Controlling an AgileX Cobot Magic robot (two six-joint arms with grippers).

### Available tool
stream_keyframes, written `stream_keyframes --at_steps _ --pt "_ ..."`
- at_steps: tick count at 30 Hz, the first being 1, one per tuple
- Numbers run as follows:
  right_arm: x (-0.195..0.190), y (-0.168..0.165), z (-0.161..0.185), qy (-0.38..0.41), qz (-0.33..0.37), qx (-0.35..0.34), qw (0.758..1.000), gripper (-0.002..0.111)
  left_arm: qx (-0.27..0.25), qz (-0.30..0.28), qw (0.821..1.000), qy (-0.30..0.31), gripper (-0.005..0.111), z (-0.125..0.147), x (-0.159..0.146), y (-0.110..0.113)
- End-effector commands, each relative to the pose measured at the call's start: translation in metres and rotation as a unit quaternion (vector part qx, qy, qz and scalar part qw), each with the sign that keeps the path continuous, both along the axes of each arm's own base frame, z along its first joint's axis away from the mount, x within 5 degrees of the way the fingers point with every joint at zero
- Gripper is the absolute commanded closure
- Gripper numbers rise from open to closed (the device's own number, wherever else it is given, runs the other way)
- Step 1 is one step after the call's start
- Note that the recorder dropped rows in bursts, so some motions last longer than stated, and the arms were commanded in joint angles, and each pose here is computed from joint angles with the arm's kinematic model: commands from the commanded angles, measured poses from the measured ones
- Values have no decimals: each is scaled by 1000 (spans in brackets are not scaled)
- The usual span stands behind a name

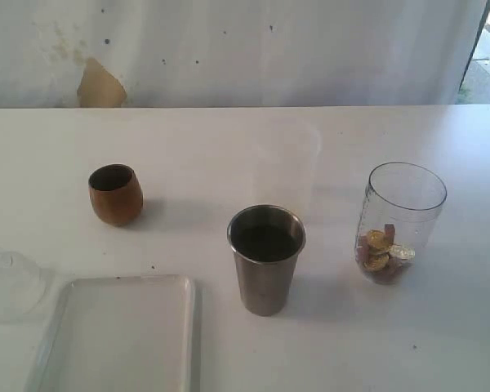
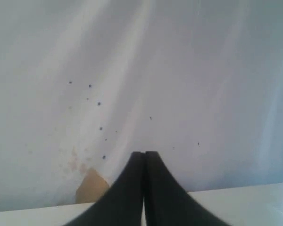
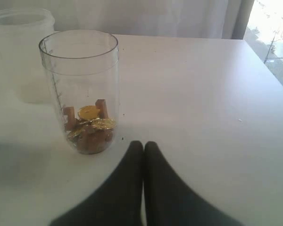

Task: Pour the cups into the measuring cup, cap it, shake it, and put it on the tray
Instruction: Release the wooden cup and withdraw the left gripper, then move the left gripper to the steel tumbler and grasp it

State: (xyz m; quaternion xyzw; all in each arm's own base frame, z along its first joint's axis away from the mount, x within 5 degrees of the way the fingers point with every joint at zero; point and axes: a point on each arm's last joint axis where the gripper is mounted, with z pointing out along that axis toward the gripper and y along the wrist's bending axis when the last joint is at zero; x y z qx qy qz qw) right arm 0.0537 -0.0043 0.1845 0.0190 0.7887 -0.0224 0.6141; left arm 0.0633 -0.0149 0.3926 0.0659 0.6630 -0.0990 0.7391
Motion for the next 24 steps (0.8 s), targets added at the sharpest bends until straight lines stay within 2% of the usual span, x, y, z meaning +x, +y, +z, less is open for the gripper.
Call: stream_keyframes --at_steps 1,5,12,15,17,21,22,24 --pt "0 0 -2 0 0 -1 1000 108 -10 0 1000 -26 107 -11 -20 5" --pt "0 0 -2 0 0 -1 1000 108 -10 -6 999 42 107 -48 -11 1" --pt "0 0 -2 0 0 -1 1000 108 -112 -21 991 78 107 -105 10 -5" --pt "0 0 -2 0 0 -1 1000 108 -128 -6 988 88 107 -129 21 -5" --pt "0 0 -2 0 0 -1 1000 108 -139 -8 985 100 107 -136 27 -7" --pt "0 0 -2 0 0 -1 1000 108 -84 -52 989 108 107 -139 43 -22" --pt "0 0 -2 0 0 -1 1000 108 -68 -73 990 104 107 -140 46 -29" --pt "0 0 -2 0 0 -1 1000 108 -3 -136 988 79 106 -142 53 -47"
